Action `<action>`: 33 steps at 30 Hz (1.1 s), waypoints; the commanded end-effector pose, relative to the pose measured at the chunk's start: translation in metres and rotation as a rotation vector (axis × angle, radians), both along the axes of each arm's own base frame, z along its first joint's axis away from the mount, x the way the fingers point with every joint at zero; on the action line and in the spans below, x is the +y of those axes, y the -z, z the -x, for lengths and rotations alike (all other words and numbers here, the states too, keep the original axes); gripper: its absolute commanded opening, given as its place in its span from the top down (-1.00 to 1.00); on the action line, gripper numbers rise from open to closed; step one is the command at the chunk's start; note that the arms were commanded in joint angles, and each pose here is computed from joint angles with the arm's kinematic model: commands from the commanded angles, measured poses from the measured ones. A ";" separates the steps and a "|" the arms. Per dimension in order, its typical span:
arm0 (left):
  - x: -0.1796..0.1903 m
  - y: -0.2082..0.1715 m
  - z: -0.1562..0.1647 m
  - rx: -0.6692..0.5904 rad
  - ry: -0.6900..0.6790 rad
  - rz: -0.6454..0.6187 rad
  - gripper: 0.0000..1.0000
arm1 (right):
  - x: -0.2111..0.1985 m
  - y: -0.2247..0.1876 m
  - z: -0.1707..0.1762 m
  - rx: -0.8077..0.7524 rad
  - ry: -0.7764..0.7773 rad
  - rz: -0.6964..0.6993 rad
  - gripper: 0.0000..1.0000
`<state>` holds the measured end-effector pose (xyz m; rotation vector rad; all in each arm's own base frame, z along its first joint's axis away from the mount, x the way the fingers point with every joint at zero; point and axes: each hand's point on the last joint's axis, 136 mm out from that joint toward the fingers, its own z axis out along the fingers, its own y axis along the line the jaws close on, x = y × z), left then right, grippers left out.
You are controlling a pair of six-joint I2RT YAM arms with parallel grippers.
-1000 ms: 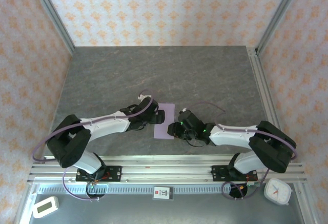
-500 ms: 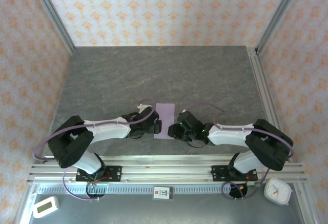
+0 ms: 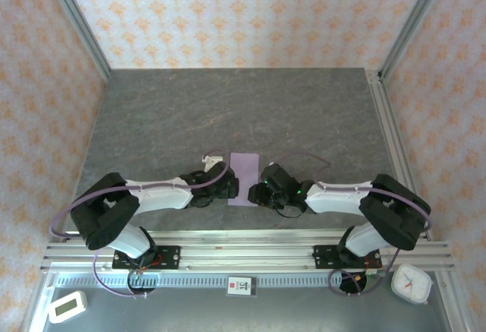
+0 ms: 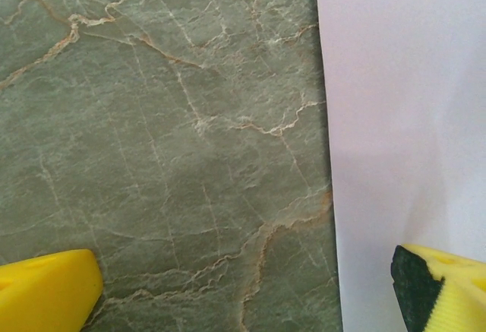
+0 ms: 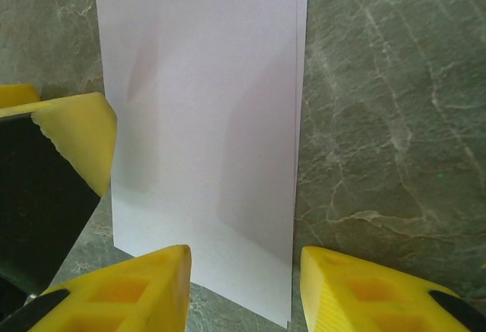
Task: Fold a paper plane with a square sheet of paper (pick it up from the middle)
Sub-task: Fold the triangle a second time at the center of the table.
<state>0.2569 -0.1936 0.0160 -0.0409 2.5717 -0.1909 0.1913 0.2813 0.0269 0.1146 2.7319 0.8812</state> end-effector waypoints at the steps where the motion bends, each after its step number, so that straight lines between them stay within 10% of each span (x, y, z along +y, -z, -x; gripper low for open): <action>1: 0.020 0.037 0.030 0.149 -0.018 -0.054 -0.99 | 0.021 -0.002 0.005 0.008 -0.057 -0.028 0.16; 9: -0.007 -0.024 -0.006 0.020 0.000 0.020 -0.94 | -0.003 -0.009 0.003 -0.051 0.012 0.002 0.17; 15: -0.041 -0.062 -0.050 -0.031 0.070 0.096 -0.23 | -0.019 -0.012 0.006 -0.066 0.072 -0.012 0.17; 25: -0.048 -0.036 -0.079 0.025 0.115 0.031 0.49 | -0.020 -0.008 0.010 -0.050 0.079 -0.044 0.17; 33: -0.037 -0.009 -0.080 0.056 0.089 0.008 0.56 | -0.013 -0.004 0.013 -0.029 0.049 -0.052 0.18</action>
